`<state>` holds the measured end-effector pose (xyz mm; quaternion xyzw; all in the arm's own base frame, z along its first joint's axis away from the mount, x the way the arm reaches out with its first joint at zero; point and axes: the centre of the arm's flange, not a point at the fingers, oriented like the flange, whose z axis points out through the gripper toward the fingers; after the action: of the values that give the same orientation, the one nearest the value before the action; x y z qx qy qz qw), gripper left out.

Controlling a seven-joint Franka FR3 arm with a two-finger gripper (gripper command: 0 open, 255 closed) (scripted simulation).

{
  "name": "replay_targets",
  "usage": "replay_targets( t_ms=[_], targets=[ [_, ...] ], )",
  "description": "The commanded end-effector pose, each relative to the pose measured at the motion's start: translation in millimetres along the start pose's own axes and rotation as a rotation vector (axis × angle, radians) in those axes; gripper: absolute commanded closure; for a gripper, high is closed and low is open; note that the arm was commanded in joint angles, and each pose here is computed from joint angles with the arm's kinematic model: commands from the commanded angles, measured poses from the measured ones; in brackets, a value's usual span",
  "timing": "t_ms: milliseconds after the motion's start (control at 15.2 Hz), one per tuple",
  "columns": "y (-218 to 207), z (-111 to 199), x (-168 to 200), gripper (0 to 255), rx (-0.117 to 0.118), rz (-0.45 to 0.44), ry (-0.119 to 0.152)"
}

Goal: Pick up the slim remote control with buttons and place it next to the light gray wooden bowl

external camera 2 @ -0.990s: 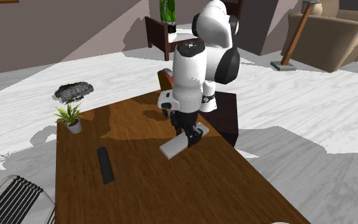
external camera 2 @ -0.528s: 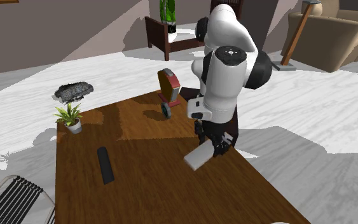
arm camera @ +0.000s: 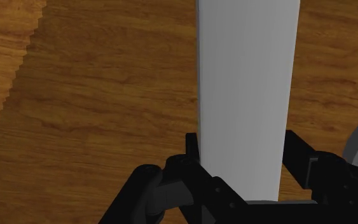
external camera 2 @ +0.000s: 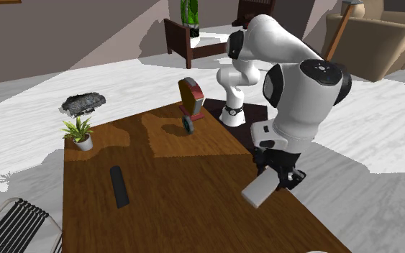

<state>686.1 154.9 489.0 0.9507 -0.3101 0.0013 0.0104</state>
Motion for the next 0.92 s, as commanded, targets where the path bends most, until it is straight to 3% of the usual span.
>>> replay_targets(
  t_ms=[0,858],
  targets=[
    [-18,-1,-10,255,0.001,0.001,0.000],
    [-20,68,-10,255,0.001,0.001,0.000]
  ],
)
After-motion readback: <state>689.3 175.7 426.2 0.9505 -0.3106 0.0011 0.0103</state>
